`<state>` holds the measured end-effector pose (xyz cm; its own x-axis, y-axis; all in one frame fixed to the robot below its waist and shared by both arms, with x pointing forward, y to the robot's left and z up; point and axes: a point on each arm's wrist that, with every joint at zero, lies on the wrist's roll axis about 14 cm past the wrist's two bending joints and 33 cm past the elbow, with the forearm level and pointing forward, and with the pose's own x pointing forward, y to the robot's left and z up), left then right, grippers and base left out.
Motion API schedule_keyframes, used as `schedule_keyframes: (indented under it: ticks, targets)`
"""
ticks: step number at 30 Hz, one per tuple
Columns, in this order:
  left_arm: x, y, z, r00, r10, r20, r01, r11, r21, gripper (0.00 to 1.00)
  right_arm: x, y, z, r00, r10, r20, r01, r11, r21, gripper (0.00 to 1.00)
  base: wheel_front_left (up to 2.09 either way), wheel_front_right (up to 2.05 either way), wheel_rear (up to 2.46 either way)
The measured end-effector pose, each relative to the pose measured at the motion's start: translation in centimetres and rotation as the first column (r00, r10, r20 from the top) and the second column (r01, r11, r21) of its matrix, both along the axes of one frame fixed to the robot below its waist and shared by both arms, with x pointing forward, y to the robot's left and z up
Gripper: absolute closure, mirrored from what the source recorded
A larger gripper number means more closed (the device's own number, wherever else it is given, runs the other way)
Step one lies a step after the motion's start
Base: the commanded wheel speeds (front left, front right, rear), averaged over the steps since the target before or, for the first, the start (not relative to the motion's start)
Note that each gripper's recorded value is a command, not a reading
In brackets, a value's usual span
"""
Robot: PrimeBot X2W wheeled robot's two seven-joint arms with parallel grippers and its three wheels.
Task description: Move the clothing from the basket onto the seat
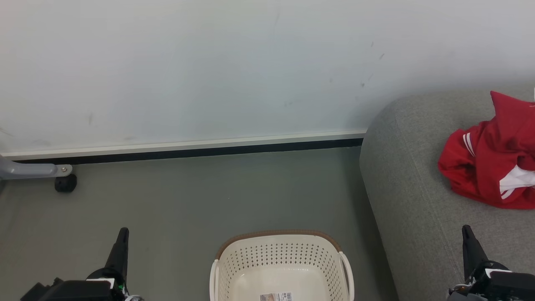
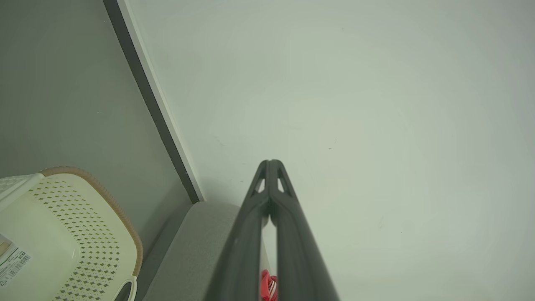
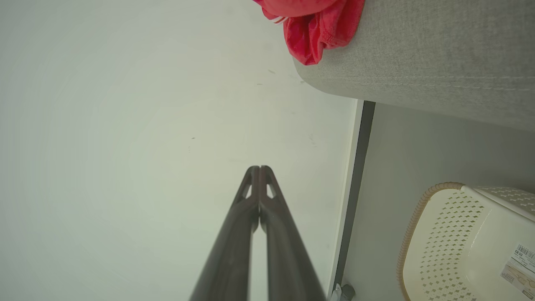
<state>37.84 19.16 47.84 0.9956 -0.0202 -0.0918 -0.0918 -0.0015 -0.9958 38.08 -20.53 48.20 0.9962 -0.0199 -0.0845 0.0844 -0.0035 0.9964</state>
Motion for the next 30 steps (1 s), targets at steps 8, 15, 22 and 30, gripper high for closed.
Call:
schedule_keyframes:
  ticks: [8,15,22,30]
  targets:
    - [0.00,0.00,-0.01,1.000,0.000,0.000,0.000,1.000,0.000,1.00,0.00,0.01,0.01,1.000,0.000,0.001,0.000,1.000,0.000,1.00,0.00,0.00,0.00]
    - [0.00,-0.01,-0.01,1.000,0.000,0.000,0.000,1.000,0.000,1.00,0.00,0.01,0.01,1.000,0.000,0.001,0.000,1.000,0.000,1.00,0.00,0.00,0.00]
    - [0.00,-0.01,-0.01,1.000,0.000,0.000,0.000,1.000,0.000,1.00,0.00,0.01,0.01,1.000,0.000,0.001,0.000,1.000,0.000,1.00,0.00,0.00,0.00]
    - [0.00,-0.01,-0.01,1.000,0.000,0.000,0.000,1.000,0.000,1.00,0.00,0.00,0.01,1.000,0.000,0.001,0.000,1.000,0.000,1.00,0.00,0.00,0.00]
